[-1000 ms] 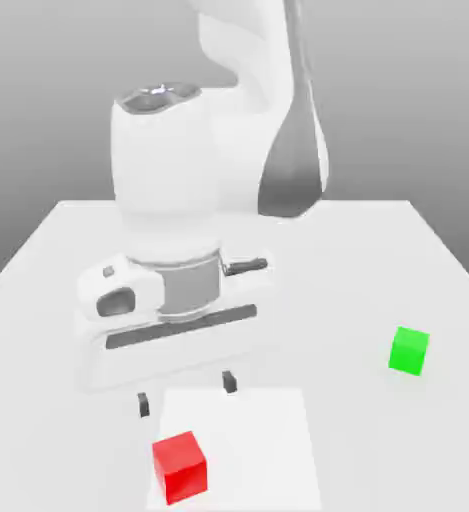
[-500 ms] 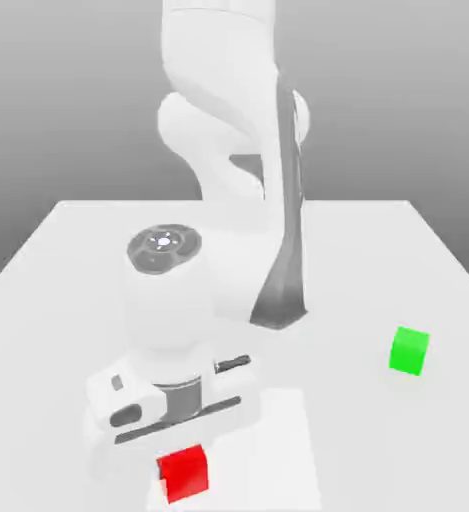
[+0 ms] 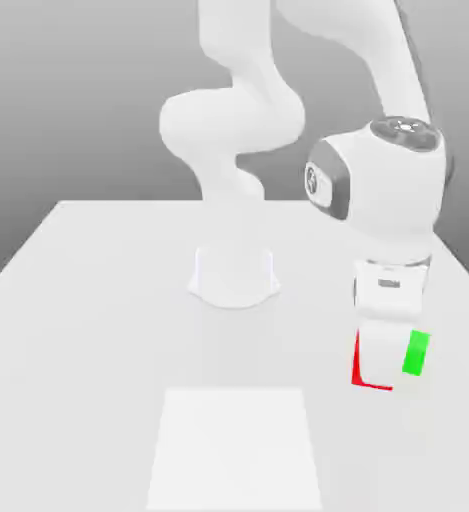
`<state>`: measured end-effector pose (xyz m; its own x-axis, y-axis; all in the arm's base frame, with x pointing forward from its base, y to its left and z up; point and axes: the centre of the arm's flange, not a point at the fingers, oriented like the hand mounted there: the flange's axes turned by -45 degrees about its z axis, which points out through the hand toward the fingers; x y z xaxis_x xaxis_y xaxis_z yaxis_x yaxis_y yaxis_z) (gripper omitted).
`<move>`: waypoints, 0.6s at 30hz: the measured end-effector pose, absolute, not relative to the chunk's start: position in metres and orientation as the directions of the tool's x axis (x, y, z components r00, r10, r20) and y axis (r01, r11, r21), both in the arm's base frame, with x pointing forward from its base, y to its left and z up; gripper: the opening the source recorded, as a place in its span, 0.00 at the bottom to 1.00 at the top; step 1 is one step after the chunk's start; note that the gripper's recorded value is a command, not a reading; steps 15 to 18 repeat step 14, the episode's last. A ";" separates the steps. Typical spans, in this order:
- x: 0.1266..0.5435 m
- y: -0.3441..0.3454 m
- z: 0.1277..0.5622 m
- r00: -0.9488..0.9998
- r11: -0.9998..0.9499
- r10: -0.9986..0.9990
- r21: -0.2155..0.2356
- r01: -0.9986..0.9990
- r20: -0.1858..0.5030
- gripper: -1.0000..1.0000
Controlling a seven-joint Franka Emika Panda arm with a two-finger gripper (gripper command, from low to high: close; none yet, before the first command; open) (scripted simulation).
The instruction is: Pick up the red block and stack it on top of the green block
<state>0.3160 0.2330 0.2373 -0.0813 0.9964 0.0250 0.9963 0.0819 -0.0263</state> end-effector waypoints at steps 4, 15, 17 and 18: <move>0.249 0.270 0.242 -0.422 0.422 0.907 -0.008 0.907 0.009 0.00; 0.226 0.280 0.185 -0.527 0.527 0.850 -0.002 0.850 -0.002 1.00; 0.226 0.280 0.185 -0.527 0.527 0.850 -0.002 0.850 -0.002 1.00; 0.226 0.280 0.185 -0.527 0.527 0.850 -0.002 0.850 -0.002 1.00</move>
